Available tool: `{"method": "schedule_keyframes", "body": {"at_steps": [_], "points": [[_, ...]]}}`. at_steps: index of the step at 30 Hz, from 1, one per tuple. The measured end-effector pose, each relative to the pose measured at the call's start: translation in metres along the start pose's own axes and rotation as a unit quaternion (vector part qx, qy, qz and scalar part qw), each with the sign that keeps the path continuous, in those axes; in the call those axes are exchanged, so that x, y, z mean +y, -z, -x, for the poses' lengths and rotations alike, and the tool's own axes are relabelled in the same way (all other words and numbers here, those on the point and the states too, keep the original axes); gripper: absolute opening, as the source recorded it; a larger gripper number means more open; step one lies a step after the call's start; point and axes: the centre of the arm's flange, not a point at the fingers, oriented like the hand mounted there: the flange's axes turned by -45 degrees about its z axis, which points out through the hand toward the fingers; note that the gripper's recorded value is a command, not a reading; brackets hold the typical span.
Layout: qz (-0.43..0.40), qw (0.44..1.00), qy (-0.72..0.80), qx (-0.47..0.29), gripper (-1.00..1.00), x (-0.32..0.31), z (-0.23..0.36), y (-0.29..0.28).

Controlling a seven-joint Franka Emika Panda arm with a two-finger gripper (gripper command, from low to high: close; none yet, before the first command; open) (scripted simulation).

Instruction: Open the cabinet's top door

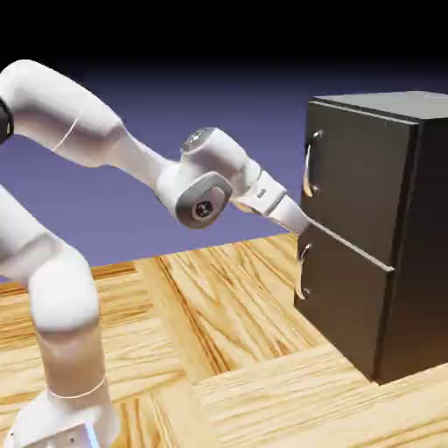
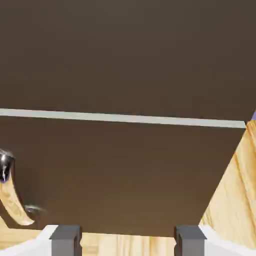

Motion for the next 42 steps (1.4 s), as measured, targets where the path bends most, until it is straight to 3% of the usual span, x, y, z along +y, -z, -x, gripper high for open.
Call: {"method": "schedule_keyframes", "body": {"at_steps": [24, 33, 42], "points": [[0.024, 0.974, -0.072, 0.212, 0.00, -0.027, -0.080, 0.123], [0.023, 0.959, -0.066, 0.274, 0.00, -0.069, -0.084, 0.130], [0.021, 0.946, -0.050, 0.319, 0.00, -0.116, -0.079, 0.103]]}}
